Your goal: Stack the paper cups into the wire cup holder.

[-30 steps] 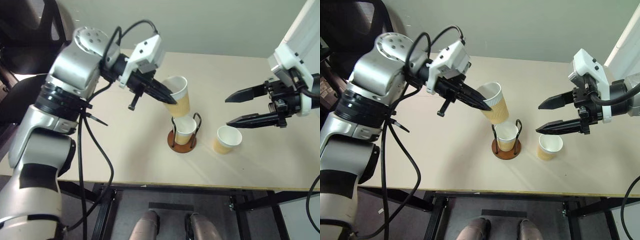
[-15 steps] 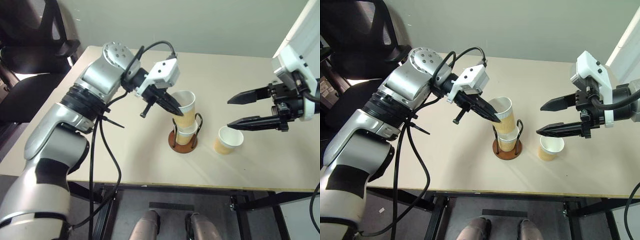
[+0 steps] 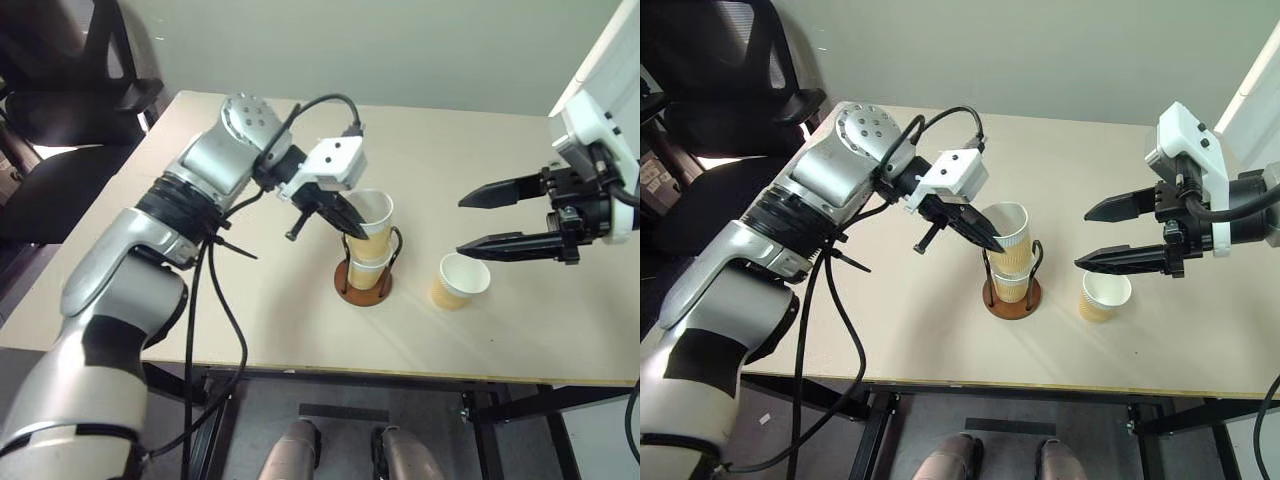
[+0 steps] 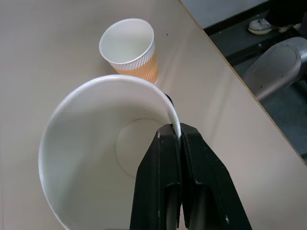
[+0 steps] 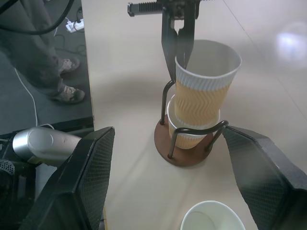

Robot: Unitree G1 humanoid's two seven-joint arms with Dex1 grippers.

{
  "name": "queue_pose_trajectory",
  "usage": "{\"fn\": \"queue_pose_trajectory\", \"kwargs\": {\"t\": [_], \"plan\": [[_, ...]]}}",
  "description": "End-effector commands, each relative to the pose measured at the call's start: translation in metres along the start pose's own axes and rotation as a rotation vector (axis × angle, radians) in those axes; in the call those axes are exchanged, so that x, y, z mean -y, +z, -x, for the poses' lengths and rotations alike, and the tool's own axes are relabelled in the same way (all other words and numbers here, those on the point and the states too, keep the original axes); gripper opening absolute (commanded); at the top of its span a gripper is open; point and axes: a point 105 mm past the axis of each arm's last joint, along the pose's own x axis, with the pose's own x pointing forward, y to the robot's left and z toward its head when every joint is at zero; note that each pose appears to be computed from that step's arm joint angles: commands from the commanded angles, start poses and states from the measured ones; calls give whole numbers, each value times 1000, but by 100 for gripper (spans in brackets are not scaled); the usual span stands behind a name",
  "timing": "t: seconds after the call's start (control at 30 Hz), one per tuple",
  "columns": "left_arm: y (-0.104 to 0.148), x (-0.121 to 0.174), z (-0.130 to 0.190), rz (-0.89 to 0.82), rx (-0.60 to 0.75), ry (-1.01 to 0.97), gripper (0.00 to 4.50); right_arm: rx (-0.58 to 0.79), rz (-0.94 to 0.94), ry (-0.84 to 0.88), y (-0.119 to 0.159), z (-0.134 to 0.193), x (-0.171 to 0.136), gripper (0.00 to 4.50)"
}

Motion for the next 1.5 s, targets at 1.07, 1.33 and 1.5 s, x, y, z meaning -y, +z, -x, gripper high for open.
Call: {"fn": "queue_pose_trajectory", "kwargs": {"t": [1.07, 1.33, 1.5], "plan": [[-7, 19, 101, 226, 168, 396, 448, -354, 144, -49, -99, -32, 13, 375], [-8, 33, 109, 192, 151, 404, 448, -449, 187, -24, -120, -35, 32, 375], [-7, 37, 112, 158, 153, 420, 450, -506, 230, 1, -129, -44, 41, 356]]}}
